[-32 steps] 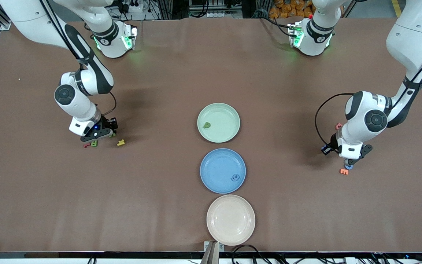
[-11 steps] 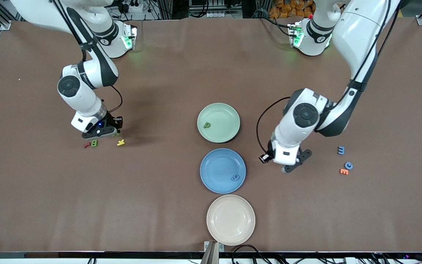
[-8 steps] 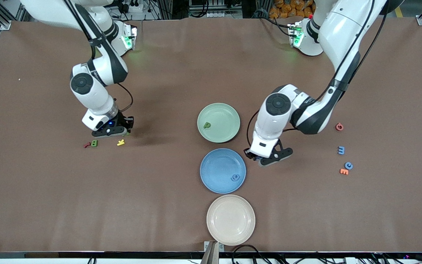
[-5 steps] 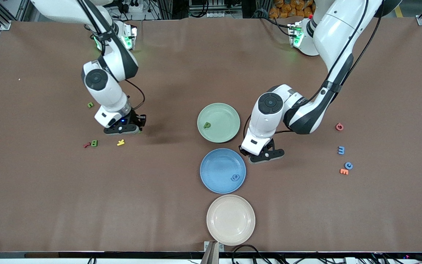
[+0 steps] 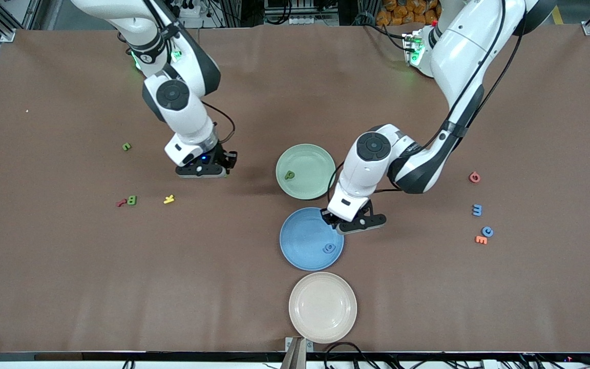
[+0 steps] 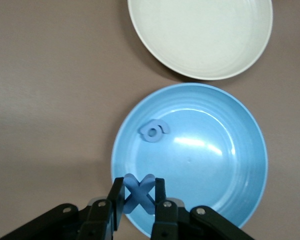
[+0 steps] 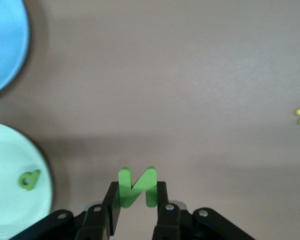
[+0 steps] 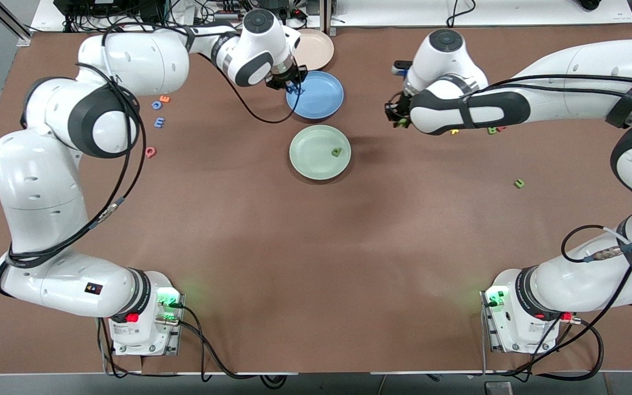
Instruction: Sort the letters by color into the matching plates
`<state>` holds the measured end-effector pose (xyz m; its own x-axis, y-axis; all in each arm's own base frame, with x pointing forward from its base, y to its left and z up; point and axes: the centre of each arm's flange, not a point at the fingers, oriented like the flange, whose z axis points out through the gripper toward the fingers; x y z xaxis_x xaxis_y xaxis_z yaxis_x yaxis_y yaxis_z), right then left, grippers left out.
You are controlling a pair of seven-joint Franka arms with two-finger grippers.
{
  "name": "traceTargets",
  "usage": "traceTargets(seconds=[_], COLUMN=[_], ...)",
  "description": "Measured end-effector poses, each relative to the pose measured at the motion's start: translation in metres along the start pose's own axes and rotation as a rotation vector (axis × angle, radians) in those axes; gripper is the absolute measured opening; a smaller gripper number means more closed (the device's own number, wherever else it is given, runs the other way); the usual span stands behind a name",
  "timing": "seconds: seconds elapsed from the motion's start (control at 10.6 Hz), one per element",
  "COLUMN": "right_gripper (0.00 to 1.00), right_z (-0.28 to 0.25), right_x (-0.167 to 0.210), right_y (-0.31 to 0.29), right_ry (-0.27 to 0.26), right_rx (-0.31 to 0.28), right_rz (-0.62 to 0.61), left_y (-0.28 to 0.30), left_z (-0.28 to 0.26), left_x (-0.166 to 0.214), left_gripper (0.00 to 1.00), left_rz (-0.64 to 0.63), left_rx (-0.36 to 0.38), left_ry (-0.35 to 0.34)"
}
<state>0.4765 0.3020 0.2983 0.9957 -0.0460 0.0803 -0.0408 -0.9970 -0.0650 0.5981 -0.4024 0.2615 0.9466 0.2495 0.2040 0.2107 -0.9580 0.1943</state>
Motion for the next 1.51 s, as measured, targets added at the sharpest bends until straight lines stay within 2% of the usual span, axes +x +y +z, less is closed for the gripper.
traceTargets(seconds=[0.19,0.66,0.94,1.13,1.51], right_gripper=[0.33,0.33,0.33,0.33,0.33], right_z=[0.004,0.020,0.022,0.034,0.063], right_x=[-0.008,-0.010,-0.009,-0.013,-0.031], right_y=[-0.029,-0.093,-0.134,-0.151,-0.174], right_ry=[-0.011,-0.040,-0.038,-0.030,-0.040], right_rx=[0.021,0.084,0.126,0.118,0.090], right_rz=[0.042,0.158,0.211,0.228,0.247], left_y=[0.005,-0.004,-0.043,-0.082,-0.157], left_z=[0.004,-0.002,-0.003,-0.012,-0.027], left_x=[-0.002,0.019,0.051,0.081,0.124], left_gripper=[0.32,0.98,1.00,1.00,1.00], left_rz=[-0.010,-0.044,-0.052,-0.010,0.086], left_rx=[-0.013,-0.014,0.087,0.148,0.213], left_ry=[0.000,0.019,-0.004,-0.021,-0.067])
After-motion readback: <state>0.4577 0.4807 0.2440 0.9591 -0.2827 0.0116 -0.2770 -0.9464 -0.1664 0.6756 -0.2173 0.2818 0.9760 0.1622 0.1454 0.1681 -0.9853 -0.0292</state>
